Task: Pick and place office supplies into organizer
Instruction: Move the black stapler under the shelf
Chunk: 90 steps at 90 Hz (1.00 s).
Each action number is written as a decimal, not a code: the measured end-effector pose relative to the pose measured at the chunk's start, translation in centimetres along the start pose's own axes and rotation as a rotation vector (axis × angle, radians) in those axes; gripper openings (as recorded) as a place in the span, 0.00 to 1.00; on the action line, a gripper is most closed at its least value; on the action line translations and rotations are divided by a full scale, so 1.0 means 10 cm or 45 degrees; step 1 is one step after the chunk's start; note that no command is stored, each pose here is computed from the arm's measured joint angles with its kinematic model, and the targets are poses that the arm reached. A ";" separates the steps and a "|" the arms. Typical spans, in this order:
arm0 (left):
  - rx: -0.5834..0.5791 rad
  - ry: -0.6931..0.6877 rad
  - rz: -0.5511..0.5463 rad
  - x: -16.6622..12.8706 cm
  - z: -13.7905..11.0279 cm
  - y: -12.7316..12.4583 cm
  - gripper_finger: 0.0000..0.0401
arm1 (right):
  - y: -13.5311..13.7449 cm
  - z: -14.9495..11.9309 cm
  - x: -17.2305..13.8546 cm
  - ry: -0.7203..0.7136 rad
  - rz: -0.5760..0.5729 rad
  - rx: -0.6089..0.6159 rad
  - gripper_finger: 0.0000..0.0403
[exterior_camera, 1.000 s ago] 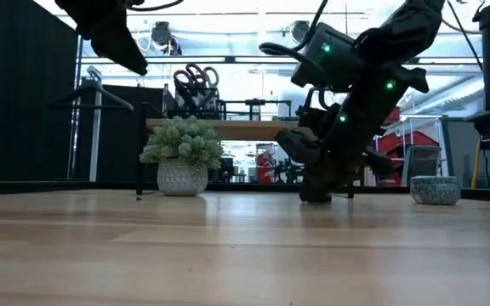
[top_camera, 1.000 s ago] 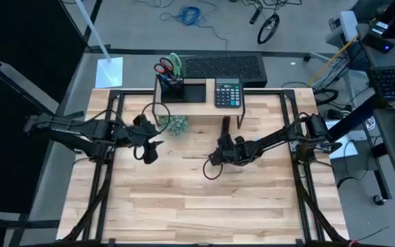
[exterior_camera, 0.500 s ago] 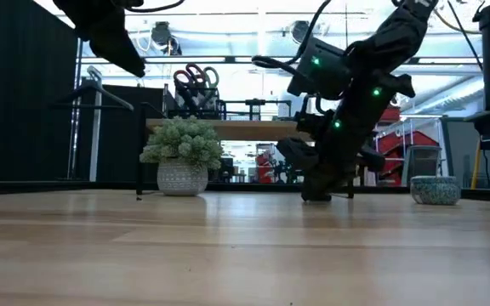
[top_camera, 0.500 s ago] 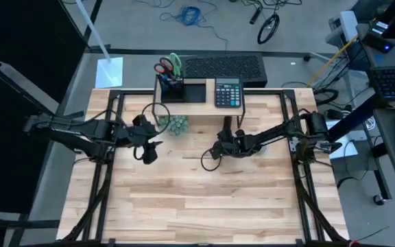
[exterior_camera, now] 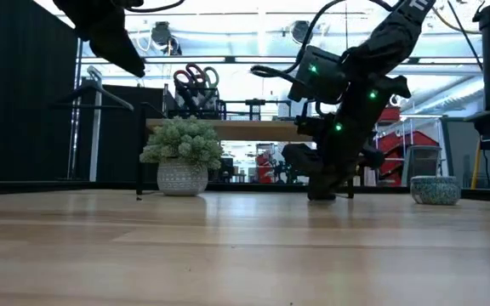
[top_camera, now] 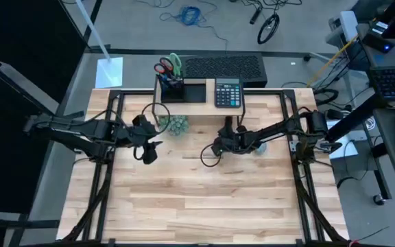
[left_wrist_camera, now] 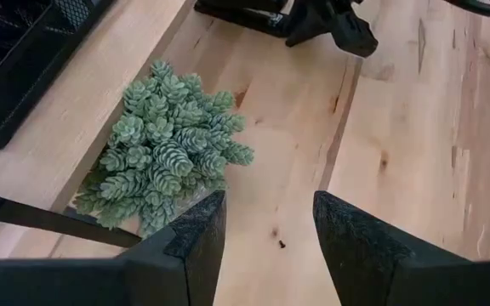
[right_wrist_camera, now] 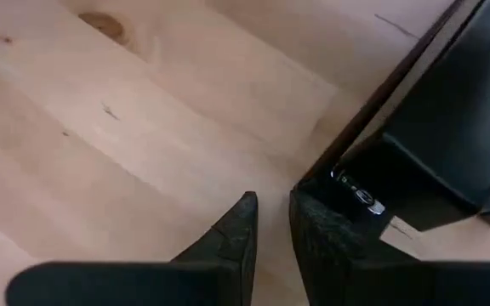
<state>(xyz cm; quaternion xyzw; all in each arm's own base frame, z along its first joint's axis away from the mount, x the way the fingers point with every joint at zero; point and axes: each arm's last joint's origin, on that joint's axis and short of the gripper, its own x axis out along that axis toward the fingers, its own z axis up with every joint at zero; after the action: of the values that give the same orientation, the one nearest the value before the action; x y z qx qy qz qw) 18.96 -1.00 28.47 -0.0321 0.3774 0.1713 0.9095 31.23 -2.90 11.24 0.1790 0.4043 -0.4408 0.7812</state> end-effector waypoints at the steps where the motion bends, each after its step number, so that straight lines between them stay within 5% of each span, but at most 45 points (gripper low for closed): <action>1: 0.000 0.000 0.000 0.00 0.00 0.00 0.42 | 0.00 0.00 0.00 0.000 -0.001 -0.002 0.13; 90: 0.000 0.000 0.000 0.00 0.00 0.00 0.42 | -0.18 0.15 0.14 -0.004 -0.086 -0.066 0.13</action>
<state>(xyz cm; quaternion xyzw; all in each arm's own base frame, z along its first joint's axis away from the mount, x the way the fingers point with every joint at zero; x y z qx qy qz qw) 18.96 -1.00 28.46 -0.0321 0.3775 0.1714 0.9094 30.82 -5.57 11.14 0.1440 0.4201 -0.4565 0.7709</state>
